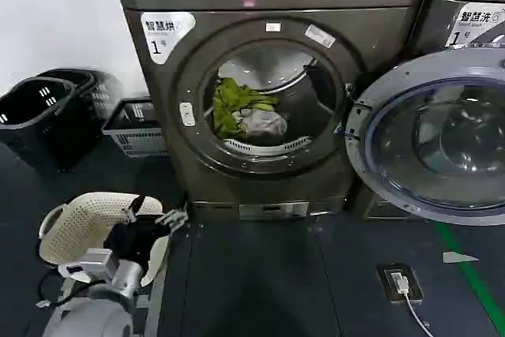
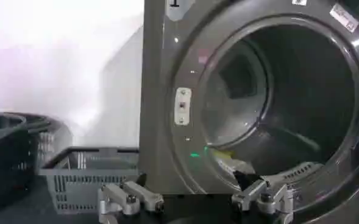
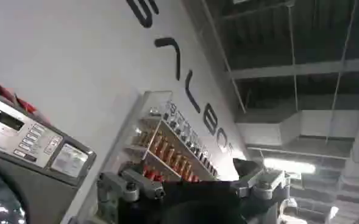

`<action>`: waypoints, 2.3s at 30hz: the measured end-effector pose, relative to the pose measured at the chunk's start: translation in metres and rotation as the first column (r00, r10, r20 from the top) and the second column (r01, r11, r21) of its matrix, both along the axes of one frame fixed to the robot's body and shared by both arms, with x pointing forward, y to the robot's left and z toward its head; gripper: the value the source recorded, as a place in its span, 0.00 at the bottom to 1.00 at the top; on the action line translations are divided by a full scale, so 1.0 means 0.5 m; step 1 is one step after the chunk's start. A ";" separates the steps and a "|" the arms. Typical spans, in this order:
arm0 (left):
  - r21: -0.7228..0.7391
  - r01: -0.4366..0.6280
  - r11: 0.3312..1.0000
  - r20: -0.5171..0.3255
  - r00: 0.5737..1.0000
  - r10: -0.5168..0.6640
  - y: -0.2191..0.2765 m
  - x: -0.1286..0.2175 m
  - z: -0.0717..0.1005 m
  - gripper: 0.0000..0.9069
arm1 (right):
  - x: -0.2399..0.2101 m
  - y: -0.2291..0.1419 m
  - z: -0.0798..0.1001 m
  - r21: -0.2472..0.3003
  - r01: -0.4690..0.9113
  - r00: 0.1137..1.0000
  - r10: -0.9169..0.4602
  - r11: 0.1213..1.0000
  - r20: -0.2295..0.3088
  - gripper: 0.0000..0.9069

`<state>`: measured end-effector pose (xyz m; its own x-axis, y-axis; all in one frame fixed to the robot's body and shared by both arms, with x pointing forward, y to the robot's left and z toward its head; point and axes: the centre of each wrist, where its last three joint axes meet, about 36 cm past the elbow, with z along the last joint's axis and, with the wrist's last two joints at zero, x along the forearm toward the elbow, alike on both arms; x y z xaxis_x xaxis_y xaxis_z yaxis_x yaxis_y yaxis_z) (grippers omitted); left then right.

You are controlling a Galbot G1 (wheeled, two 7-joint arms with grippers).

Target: Grasp the clothes from the dryer.

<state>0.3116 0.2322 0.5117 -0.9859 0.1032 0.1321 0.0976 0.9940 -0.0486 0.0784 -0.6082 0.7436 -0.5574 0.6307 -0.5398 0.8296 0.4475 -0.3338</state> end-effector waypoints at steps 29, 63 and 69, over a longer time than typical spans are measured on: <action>-0.013 0.011 1.000 0.009 1.000 -0.011 -0.009 -0.005 0.008 1.00 | -0.008 -0.006 -0.001 -0.024 -0.009 1.000 0.009 1.000 0.017 1.00; -0.016 -0.001 1.000 0.018 1.000 0.001 0.005 -0.014 0.018 1.00 | 0.009 -0.012 -0.006 -0.016 -0.043 0.999 0.044 0.999 0.010 1.00; -0.016 -0.003 1.000 0.022 1.000 0.003 0.008 -0.014 0.021 1.00 | 0.009 -0.013 -0.006 -0.025 -0.045 0.999 0.046 0.999 0.013 1.00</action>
<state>0.3046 0.2363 0.5221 -0.9888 0.1021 0.1086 0.0957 0.9935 -0.0621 0.0829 -0.6146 0.7405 -0.5779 0.5914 -0.5624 0.8130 0.4766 -0.3344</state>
